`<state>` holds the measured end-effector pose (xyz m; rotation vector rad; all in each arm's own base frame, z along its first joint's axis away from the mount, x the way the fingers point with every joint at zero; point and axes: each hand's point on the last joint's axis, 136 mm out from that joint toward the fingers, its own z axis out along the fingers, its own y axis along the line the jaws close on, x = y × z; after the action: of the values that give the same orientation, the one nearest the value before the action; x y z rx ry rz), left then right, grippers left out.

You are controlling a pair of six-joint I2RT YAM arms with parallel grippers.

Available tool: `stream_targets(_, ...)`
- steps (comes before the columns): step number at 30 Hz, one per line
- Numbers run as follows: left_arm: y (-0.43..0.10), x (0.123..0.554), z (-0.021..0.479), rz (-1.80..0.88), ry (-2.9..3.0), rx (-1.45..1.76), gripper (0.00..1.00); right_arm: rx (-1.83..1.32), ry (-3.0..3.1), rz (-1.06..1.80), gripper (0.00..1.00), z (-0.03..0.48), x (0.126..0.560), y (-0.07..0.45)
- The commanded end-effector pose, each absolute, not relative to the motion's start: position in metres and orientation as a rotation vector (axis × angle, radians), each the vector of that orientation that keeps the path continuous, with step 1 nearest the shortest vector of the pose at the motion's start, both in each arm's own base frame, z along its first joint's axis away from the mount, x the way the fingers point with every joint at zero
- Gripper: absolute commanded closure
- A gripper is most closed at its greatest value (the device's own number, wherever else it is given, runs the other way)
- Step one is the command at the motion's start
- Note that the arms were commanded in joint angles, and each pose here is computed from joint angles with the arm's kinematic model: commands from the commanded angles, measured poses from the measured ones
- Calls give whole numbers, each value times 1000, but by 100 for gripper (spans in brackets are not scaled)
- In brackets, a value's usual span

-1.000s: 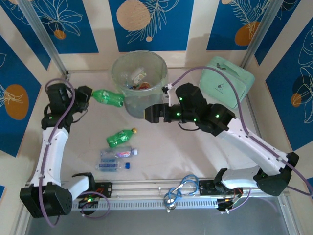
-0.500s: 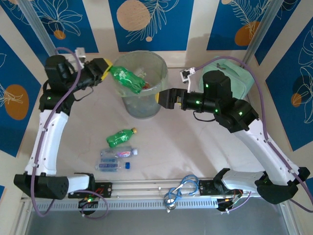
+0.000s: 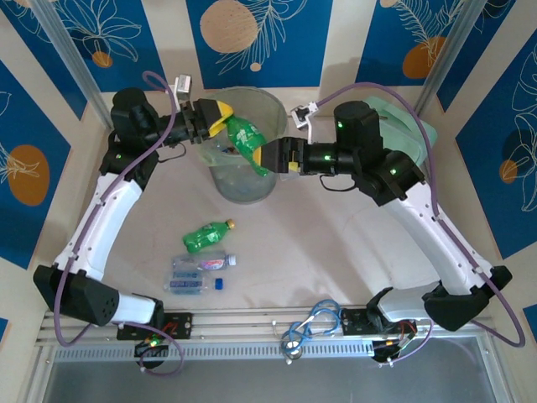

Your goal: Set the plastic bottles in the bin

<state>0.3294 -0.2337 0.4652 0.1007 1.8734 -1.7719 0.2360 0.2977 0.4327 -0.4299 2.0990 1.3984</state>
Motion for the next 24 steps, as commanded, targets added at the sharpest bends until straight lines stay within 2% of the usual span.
stream_targets(1, -241, 323, 474, -1854, 1821, 186, 66, -506, 2035, 1431, 3, 450, 230, 306)
stream_targets(9, -244, 330, 468, -1871, 1825, 187, 66, -516, 2029, 1421, 26, 452, 235, 313)
stream_targets(15, -245, 337, 464, -1884, 1826, 167, 68, -496, 2037, 1392, 37, 450, 243, 314)
stream_targets(17, -245, 340, 464, -1882, 1824, 159, 66, -489, 2037, 1383, 40, 450, 245, 314)
stream_targets(18, -244, 342, 463, -1879, 1823, 151, 59, -482, 2038, 1376, 40, 450, 247, 313)
stream_targets(20, -244, 346, 464, -1872, 1816, 138, 39, -467, 2042, 1366, 41, 449, 250, 312)
stream_targets(23, -239, 354, 469, -1850, 1789, 139, 19, -433, 2052, 1343, 42, 446, 259, 308)
stream_targets(24, -233, 359, 470, -1831, 1784, 117, 1, -423, 2053, 1338, 42, 445, 262, 307)
